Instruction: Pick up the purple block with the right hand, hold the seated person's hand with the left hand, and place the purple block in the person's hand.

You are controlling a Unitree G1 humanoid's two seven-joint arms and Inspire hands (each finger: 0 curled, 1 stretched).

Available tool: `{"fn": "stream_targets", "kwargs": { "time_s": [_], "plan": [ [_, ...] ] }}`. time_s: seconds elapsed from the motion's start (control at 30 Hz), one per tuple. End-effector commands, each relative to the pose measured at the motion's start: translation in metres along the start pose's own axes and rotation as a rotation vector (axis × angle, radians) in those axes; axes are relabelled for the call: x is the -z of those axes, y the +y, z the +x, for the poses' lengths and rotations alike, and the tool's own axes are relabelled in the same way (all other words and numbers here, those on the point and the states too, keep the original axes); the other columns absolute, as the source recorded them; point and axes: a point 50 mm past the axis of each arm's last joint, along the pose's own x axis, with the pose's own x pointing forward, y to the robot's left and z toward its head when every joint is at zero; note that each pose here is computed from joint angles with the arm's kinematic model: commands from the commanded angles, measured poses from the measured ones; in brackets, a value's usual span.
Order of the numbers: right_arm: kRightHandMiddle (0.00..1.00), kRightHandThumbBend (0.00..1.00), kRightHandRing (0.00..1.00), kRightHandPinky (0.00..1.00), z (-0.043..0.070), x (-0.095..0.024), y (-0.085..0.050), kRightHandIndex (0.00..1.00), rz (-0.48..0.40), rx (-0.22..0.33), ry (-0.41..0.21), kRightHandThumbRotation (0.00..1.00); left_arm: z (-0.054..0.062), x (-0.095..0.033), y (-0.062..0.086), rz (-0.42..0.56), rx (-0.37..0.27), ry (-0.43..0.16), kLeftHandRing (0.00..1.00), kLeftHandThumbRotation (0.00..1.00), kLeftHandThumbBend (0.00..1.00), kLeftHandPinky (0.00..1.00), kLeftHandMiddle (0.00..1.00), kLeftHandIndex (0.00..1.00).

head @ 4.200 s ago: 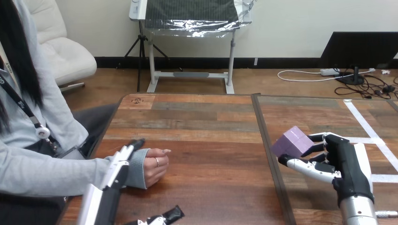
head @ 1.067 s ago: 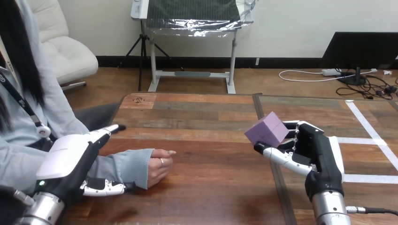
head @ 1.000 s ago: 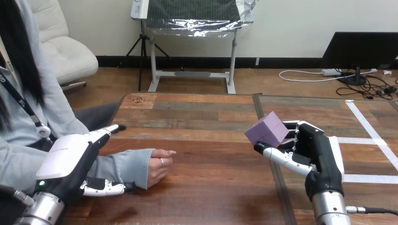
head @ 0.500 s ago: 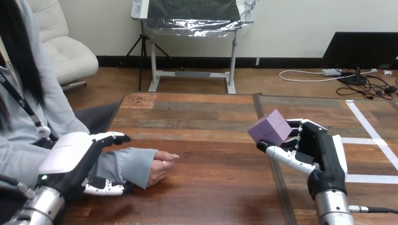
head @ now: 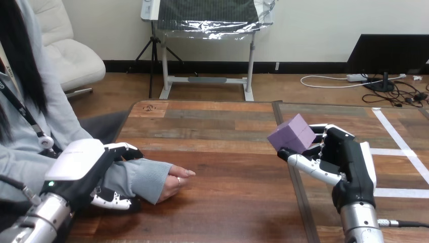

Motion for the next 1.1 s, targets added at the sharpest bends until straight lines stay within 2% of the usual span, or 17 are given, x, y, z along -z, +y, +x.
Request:
{"fn": "stream_targets", "kwargs": {
  "time_s": [0.0, 0.37, 1.07],
  "plan": [
    [0.40, 0.72, 0.31, 0.26, 0.011, -0.027, 0.000, 0.46, 0.005, 0.003, -0.134, 0.00, 0.017, 0.000, 0.027, 0.077, -0.034, -0.028, 0.69, 0.15, 1.00, 0.62, 0.71, 0.70],
    [0.39, 0.72, 0.30, 0.25, 0.008, -0.028, -0.001, 0.46, 0.013, -0.006, -0.134, 0.00, 0.022, 0.002, 0.024, 0.118, 0.011, -0.025, 0.68, 0.11, 1.00, 0.61, 0.69, 0.69],
    [0.38, 0.71, 0.30, 0.25, 0.001, -0.031, -0.002, 0.46, 0.009, -0.019, -0.145, 0.00, 0.026, 0.007, 0.014, 0.141, 0.078, 0.008, 0.52, 0.01, 1.00, 0.50, 0.56, 0.58]
  ]
}}
